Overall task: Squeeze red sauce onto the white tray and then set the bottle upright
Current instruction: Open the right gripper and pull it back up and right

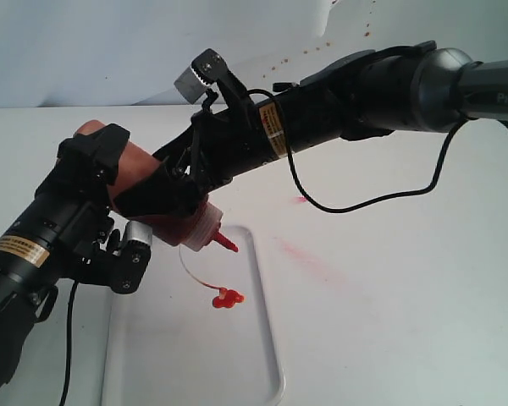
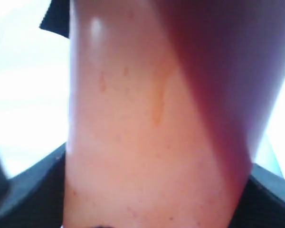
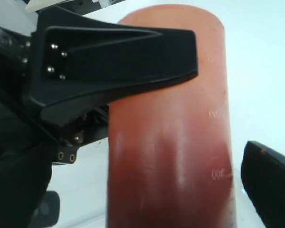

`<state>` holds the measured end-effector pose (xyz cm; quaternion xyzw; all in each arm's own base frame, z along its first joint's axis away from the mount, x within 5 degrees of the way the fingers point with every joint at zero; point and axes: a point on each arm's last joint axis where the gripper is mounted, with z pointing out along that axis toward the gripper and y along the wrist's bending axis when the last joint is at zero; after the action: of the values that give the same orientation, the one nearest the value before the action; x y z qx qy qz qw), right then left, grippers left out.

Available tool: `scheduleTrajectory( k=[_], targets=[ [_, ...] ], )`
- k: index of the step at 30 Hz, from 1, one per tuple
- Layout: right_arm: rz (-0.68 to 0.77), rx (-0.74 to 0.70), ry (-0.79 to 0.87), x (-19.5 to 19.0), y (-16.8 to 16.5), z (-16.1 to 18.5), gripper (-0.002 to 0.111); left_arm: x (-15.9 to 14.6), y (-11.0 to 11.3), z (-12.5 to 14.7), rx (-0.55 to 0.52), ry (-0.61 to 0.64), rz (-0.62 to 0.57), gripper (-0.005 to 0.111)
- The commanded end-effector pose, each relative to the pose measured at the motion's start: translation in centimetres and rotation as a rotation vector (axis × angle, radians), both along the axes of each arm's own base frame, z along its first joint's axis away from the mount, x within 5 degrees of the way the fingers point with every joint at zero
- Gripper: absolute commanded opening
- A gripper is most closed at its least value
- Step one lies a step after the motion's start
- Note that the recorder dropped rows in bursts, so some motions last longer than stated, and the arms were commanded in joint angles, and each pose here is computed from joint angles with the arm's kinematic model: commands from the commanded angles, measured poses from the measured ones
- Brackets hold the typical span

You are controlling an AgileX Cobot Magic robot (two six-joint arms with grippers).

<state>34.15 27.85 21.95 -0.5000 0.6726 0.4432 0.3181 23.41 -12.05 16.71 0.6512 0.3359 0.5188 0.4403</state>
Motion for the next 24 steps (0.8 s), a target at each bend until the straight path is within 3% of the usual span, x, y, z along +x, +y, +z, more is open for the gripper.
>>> scheduleTrajectory(
  k=[1,5,17,24],
  targets=[
    [-0.041,0.000,-0.009,0.5,-0.3,0.3,0.105,0.1,-0.1,1.3,-0.063,-0.078,0.005,0.000],
    [-0.093,-0.014,-0.027,1.2,-0.9,0.2,0.105,0.1,-0.1,1.3,-0.063,-0.078,0.005,0.000],
    [-0.293,-0.003,0.036,5.2,-7.3,0.6,0.105,0.1,-0.1,1.3,-0.063,-0.078,0.005,0.000],
    [-0.310,0.004,0.046,5.7,-8.7,0.6,0.105,0.1,-0.1,1.3,-0.063,-0.078,0.005,0.000]
  ],
)
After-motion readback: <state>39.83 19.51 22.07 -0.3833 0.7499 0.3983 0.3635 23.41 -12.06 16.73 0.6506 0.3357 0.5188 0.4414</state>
